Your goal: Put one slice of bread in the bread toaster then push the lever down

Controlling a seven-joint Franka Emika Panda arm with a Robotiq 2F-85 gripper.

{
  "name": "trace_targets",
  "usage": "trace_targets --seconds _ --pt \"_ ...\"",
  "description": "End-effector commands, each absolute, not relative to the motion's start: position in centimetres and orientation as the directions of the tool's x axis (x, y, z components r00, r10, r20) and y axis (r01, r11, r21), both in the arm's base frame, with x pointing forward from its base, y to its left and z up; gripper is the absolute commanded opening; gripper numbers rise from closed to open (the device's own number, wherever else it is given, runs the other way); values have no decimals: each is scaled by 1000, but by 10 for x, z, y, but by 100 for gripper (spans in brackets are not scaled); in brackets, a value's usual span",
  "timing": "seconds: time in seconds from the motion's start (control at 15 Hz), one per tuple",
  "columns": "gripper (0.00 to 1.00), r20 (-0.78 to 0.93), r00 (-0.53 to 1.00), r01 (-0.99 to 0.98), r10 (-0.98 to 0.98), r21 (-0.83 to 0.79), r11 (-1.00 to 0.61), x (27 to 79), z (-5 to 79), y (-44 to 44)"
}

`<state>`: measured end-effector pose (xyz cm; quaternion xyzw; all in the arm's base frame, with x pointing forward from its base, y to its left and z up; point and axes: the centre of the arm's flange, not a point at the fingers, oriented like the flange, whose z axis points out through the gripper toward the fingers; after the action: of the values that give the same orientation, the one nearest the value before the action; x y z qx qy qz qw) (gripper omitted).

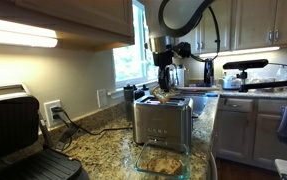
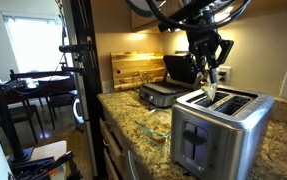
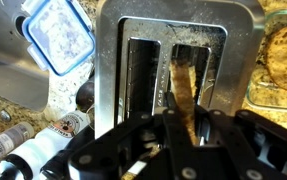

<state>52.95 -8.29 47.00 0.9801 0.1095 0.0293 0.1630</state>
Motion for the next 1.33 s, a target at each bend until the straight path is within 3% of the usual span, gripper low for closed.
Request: trace_targets --seconds 0.0,0.73,0.8,1.0,1.27 --pt "6 28 980 175 197 345 -922 538 470 -90" --pt "7 27 985 151 171 346 -926 549 464 -94" --pt "34 26 985 150 169 344 -927 549 465 -94" --pt "46 28 986 144 164 344 -928 549 464 -95" --pt "73 29 987 138 157 343 -929 552 463 -98"
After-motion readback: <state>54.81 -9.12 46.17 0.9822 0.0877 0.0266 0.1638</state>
